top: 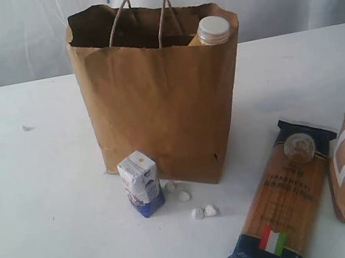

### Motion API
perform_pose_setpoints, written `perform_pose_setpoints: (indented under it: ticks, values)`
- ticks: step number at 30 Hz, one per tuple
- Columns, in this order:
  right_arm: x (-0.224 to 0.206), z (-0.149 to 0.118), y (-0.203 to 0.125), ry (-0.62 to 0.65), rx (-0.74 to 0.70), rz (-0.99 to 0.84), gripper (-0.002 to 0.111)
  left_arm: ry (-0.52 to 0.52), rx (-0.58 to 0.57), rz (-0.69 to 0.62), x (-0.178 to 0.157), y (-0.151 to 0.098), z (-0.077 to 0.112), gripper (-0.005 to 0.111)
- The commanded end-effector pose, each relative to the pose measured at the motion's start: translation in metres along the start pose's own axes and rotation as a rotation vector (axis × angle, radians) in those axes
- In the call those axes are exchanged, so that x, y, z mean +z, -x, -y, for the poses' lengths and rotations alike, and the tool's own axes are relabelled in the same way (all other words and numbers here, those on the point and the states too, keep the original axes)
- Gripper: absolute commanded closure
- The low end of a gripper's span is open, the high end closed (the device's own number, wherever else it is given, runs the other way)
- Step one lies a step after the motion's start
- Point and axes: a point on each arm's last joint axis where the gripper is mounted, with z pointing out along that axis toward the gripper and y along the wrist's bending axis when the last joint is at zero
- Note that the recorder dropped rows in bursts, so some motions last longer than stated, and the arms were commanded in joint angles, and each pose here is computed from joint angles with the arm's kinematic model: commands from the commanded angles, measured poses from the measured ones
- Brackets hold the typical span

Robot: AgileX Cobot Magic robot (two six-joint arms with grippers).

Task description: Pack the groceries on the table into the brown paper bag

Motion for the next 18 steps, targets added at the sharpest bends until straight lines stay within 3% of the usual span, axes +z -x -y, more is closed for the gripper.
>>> perform_pose_setpoints:
  ticks: [1, 7, 12, 18]
  values:
    - [0.0, 0.0, 0.0, -0.003, -0.006, 0.015, 0.108, -0.002, -0.007, -0.002, 0.0, -0.002, 0.0, 0.107]
    - [0.0, -0.001, 0.006, 0.009, -0.017, 0.075, 0.108, -0.002, -0.007, -0.002, 0.0, -0.002, 0.0, 0.107]
    - [-0.004, -0.004, 0.026, 0.107, 0.377, 0.289, 0.108, -0.002, -0.007, -0.002, 0.0, -0.002, 0.0, 0.107]
    - [-0.01, -0.004, 0.04, 0.17, 0.537, 0.443, 0.108, -0.002, -0.007, -0.002, 0.0, -0.002, 0.0, 0.107]
